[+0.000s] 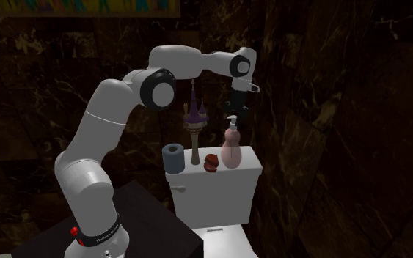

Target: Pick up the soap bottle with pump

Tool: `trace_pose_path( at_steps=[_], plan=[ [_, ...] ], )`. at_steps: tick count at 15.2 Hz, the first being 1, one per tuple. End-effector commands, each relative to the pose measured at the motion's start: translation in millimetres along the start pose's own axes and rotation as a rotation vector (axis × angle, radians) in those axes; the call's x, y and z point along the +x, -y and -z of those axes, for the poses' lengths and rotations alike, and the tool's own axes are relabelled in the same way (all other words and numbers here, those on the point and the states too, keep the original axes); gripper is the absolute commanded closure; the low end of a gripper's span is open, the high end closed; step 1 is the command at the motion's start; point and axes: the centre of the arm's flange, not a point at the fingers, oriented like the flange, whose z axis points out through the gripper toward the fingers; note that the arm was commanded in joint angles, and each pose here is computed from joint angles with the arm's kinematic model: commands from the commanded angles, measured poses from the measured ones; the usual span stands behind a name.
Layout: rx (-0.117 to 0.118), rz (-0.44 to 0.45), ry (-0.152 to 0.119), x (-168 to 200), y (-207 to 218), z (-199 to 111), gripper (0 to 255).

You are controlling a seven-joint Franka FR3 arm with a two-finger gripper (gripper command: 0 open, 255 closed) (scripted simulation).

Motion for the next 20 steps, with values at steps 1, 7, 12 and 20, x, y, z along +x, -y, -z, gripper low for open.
trace_pose_path(
  at_steps=[1, 7, 12, 20],
  plan=[
    [0.0, 0.001, 0.001, 0, 0, -1, 255],
    [0.001, 0.001, 0.001, -4, 1, 15, 255],
    [0.001, 0.001, 0.001, -9, 1, 41, 255],
    [0.001, 0.001, 0.001, -17, 1, 78, 255]
  ],
)
